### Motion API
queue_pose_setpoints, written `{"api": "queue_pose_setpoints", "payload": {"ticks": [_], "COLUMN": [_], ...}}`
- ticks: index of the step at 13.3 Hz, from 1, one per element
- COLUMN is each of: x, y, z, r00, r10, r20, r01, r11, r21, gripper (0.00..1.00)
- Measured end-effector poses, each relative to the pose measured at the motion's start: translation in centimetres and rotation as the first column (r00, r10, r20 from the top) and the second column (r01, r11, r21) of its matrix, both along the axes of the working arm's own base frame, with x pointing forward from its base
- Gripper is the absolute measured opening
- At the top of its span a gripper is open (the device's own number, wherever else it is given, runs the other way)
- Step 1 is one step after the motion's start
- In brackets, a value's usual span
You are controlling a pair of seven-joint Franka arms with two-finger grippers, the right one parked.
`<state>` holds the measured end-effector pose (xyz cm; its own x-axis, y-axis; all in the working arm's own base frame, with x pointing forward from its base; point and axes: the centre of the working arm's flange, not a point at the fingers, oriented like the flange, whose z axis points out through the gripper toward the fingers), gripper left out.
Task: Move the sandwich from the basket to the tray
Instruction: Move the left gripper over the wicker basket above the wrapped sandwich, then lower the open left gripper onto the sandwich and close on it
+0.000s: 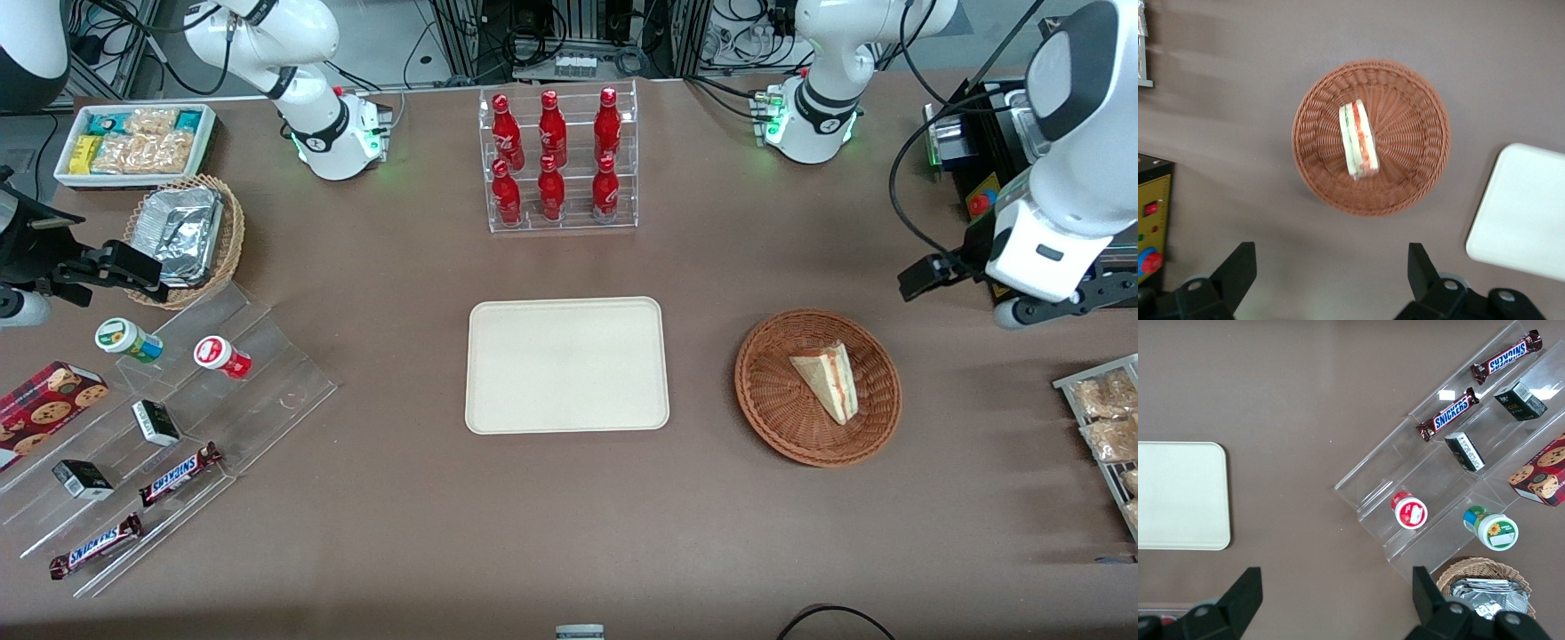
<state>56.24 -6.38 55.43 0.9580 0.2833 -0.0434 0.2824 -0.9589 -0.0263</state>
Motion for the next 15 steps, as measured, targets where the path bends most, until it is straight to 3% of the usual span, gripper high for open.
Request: {"api": "queue_pose_setpoints", "payload": {"ticks": [3, 9, 15], "x": [0.5, 1.2, 0.5], "y": [0.1, 1.0, 0.7], "z": [-2.2, -7.6, -13.2], "r00": [0.997, 0.972, 0.956], "r10": [0.078, 0.233, 0.291], "r20": [0.020, 0.021, -0.026], "r01": [-0.078, -0.233, -0.291], "r11": [0.997, 0.973, 0.957], "r21": [-0.001, -0.002, 0.004], "gripper": [1.00, 1.00, 1.00]}}
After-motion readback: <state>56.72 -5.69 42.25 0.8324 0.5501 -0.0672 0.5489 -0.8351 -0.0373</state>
